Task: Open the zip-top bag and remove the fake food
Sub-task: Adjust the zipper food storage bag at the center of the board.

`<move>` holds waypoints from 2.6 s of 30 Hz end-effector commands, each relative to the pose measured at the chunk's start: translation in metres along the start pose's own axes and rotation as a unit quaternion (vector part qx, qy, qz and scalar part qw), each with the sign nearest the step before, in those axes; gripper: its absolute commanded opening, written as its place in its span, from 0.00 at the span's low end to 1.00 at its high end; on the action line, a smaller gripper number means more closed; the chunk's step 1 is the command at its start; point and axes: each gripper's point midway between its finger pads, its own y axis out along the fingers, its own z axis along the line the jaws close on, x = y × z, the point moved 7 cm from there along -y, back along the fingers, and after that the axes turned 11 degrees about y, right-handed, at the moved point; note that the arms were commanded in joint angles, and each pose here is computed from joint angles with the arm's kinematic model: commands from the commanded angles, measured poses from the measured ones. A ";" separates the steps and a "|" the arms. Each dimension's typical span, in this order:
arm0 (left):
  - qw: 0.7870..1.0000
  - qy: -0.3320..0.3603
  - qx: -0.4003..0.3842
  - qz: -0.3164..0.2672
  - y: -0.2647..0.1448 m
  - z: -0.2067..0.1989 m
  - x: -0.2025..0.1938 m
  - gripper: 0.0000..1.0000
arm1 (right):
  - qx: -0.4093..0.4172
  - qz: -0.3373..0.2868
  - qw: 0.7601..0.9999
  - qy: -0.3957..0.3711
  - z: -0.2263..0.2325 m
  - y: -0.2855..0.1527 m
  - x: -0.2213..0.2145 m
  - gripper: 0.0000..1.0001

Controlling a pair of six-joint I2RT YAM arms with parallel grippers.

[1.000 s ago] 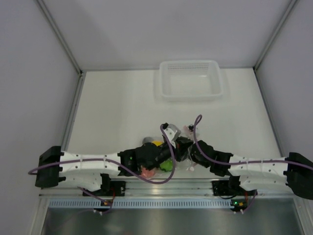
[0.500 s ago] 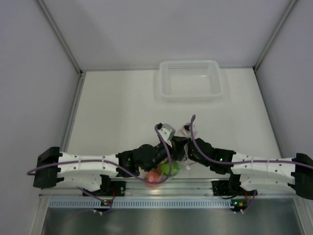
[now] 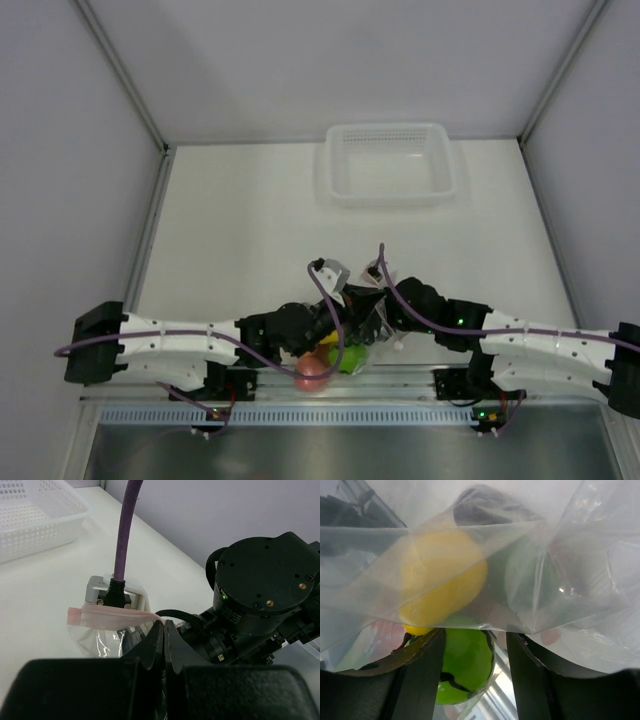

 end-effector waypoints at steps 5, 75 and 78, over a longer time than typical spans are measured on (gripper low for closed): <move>0.997 0.024 0.075 0.024 -0.003 0.026 -0.020 0.00 | 0.133 0.019 0.991 -0.024 0.038 -0.008 0.004 0.65; 0.995 0.050 -0.079 -0.016 -0.016 0.045 -0.031 0.00 | -0.019 -0.115 0.986 0.123 -0.014 0.019 0.028 0.44; 0.994 0.046 -0.097 -0.022 -0.018 0.041 -0.027 0.00 | -0.036 -0.138 0.985 0.100 -0.019 0.024 0.034 0.43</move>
